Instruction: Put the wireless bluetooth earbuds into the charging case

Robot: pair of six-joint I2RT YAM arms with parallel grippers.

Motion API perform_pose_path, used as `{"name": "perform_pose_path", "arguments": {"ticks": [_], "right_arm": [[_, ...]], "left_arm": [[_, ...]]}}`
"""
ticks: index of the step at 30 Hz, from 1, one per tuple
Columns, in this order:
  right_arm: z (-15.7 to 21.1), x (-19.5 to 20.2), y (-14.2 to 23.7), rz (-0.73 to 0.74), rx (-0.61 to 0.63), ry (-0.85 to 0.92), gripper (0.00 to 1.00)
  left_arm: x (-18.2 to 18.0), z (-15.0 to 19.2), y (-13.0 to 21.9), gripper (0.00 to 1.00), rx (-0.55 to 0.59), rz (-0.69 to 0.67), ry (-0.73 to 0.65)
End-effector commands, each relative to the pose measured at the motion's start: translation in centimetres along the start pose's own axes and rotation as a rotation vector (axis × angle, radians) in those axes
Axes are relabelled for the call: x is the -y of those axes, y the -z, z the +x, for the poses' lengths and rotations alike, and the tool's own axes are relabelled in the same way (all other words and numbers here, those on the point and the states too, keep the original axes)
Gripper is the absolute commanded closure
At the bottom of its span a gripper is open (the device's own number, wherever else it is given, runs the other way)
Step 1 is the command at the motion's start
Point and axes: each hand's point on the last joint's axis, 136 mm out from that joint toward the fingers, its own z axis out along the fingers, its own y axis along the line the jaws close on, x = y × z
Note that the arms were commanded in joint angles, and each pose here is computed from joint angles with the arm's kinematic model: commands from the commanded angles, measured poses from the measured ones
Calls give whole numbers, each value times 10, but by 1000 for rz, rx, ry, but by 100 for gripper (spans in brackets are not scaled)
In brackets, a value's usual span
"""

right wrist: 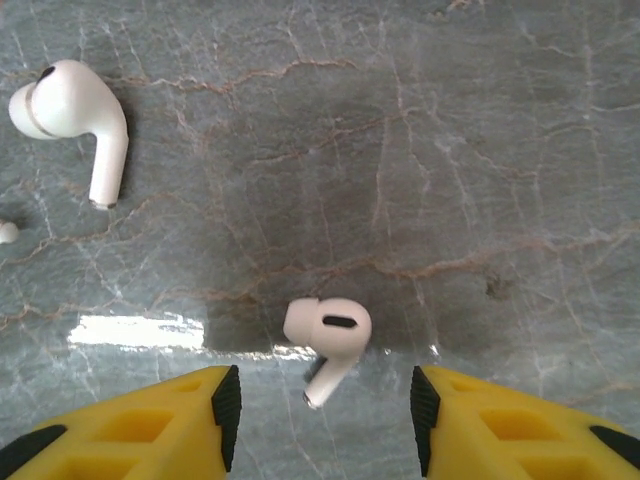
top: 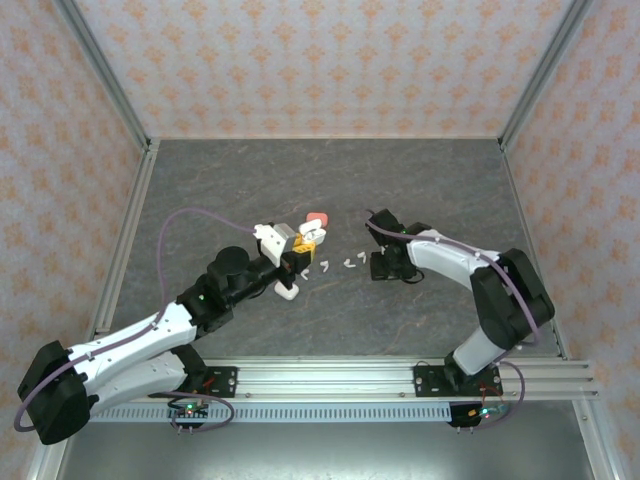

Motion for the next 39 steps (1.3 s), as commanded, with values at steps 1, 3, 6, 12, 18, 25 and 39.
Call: {"name": "perform_pose_path", "arguments": {"ticks": [1,3,6,12,18,25,39], "right_arm": [[-18,0,0,20,46,8,51],[-19,0,-3,28,42,12,51],[-20,1,-7,39,37,14,52],[-22,1,-12,48,28,18,55],[-17,0,-16,42,3,20,59],[-12,0,-17,37,-18,15,66],[-22,1,-2,29,50,30,74]], "left_arm": [[-1,-6,3,100,15,-13,-30],[-1,-6,3,100,15,-13,-31],[-1,-6,3,100,12,-15,-34],[-1,-6,3,100,9,-15,-36],[-2,-5,3,100,5,-19,-37],[-2,-4,5,100,4,-21,-37],[-5,-6,11,100,17,-38,-28]]}}
